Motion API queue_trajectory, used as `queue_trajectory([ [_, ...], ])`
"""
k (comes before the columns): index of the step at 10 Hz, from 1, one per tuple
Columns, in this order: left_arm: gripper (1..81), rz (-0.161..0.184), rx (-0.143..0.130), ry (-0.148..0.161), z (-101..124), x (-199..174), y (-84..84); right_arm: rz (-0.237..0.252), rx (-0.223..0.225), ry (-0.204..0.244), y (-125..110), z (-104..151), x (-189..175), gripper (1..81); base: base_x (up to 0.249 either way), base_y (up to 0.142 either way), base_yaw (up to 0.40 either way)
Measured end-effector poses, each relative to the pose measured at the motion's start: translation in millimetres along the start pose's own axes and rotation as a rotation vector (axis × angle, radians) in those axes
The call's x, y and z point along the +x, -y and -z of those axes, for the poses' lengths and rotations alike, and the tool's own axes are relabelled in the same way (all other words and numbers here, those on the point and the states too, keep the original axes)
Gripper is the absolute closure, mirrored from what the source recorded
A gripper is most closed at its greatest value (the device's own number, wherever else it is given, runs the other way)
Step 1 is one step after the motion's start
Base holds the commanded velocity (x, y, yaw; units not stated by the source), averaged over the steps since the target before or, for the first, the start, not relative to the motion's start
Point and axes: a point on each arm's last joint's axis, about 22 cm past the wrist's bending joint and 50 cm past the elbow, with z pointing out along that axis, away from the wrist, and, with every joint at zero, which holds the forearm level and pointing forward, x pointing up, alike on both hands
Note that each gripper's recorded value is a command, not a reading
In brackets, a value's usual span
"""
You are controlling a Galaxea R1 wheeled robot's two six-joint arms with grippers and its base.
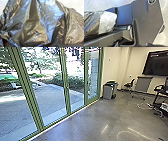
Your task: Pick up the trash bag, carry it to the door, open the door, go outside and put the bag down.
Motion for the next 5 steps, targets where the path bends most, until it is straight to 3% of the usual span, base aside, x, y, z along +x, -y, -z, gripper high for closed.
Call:
queue_trajectory([
  [5,81.1,0.000,0.000,-0.001,0.1,0.0,0.4,0.000,0.000,0.000,0.3,-0.1,-0.2,1.0,0.171,-0.080,0.000],
])
